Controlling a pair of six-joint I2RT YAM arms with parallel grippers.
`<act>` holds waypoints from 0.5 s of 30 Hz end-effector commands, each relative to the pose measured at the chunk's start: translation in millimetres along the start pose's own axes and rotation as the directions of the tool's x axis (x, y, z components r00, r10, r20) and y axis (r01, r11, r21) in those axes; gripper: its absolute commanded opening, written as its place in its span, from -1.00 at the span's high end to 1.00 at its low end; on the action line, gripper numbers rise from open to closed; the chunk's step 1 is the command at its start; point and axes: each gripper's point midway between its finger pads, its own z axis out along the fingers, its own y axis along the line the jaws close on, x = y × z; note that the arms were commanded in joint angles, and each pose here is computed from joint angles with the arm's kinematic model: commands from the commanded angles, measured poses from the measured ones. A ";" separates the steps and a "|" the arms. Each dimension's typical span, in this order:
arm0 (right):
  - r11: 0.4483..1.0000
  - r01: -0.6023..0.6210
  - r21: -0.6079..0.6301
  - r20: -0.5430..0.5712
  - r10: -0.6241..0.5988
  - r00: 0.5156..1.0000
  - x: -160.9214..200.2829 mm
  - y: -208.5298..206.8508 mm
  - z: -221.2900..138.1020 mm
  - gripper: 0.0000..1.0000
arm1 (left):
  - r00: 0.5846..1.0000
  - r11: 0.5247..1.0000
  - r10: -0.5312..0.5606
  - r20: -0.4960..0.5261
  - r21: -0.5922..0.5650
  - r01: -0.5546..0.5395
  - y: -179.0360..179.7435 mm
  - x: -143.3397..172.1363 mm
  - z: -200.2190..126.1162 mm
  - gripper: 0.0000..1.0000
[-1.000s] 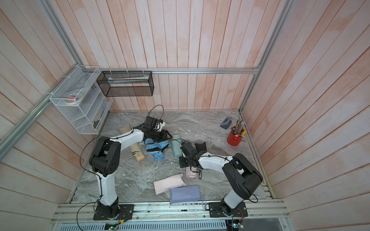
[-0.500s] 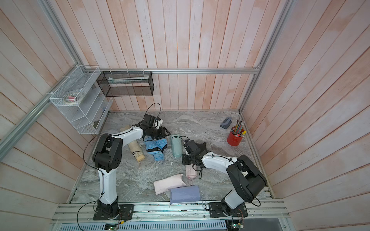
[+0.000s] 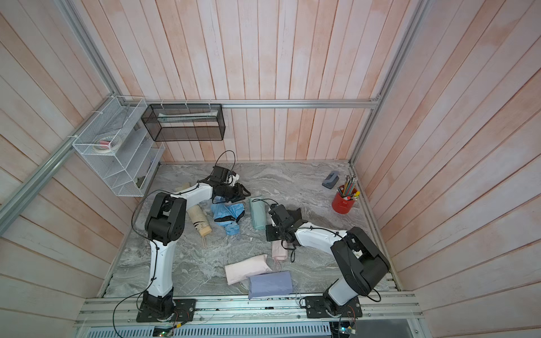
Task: Take umbrellas out of sleeves
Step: Take out the umbrella from the umbrella sleeve.
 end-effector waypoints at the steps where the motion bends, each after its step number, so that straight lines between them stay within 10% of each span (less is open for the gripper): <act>1: 1.000 -0.003 -0.004 -0.006 0.003 1.000 4.3 -3.1 0.2 1.00 | 0.998 0.996 -0.046 -0.033 0.070 0.049 -2.6 0.9 11.7 0.25; 9: 1.000 -0.007 -0.001 -0.001 0.007 1.000 4.4 -6.5 -1.9 1.00 | 0.997 0.994 -0.067 -0.045 0.079 0.070 -0.9 1.8 15.5 0.31; 15: 1.000 -0.009 0.001 -0.003 0.009 1.000 5.2 -7.6 -1.3 1.00 | 0.997 0.994 -0.065 -0.037 0.086 0.067 -2.5 1.8 13.7 0.80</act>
